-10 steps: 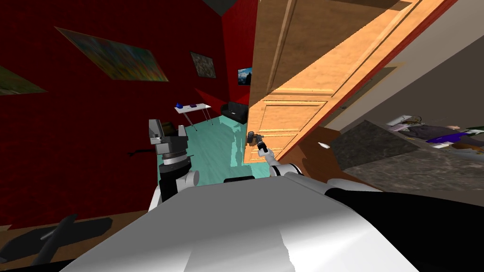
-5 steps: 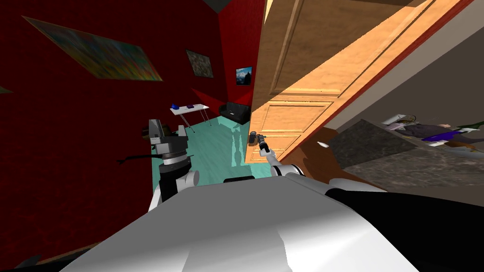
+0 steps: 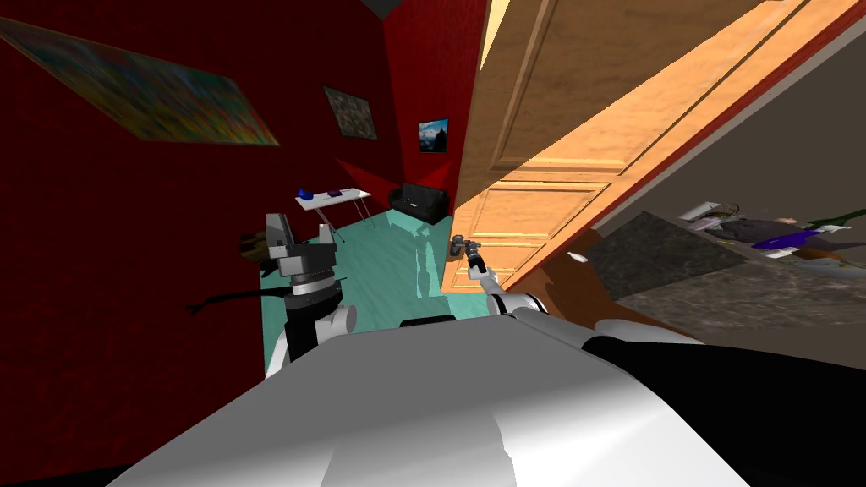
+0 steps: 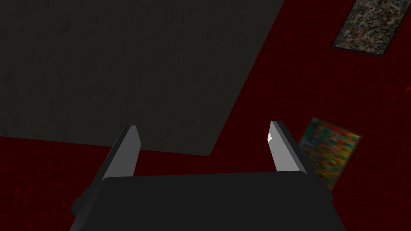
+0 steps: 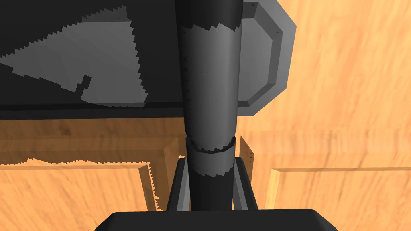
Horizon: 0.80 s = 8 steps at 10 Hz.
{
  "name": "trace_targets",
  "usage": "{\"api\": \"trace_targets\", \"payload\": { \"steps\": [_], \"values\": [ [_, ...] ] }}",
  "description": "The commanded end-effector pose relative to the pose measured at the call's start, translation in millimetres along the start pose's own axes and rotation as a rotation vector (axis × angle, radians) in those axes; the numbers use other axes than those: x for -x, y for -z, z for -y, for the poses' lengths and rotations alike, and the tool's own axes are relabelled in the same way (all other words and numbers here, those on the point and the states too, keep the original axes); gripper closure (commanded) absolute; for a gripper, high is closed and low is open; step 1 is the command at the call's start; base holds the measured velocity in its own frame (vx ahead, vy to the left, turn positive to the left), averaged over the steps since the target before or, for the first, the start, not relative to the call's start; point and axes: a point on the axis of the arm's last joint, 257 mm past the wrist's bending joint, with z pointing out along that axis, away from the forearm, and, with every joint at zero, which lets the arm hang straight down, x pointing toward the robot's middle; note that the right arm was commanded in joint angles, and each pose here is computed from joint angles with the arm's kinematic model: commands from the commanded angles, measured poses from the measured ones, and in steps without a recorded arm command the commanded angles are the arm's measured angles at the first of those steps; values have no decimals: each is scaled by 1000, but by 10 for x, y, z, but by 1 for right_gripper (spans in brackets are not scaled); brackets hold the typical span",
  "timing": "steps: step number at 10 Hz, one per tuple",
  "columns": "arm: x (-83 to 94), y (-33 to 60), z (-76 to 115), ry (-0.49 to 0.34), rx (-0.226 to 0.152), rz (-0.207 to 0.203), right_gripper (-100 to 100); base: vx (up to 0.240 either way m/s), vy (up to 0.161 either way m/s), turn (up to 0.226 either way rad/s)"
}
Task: Push the door open
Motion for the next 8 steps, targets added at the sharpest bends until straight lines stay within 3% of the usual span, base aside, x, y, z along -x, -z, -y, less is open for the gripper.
{"api": "trace_targets", "payload": {
  "steps": [1, 5, 8],
  "values": [
    [92, -1, -40, 1, 8, 19, 100, 172, 125, -62],
    [309, 16, -46, 0, 9, 59, 100, 155, 107, -61],
    [502, 46, -39, 3, 7, 91, 100, 119, 54, -55]
  ]
}}
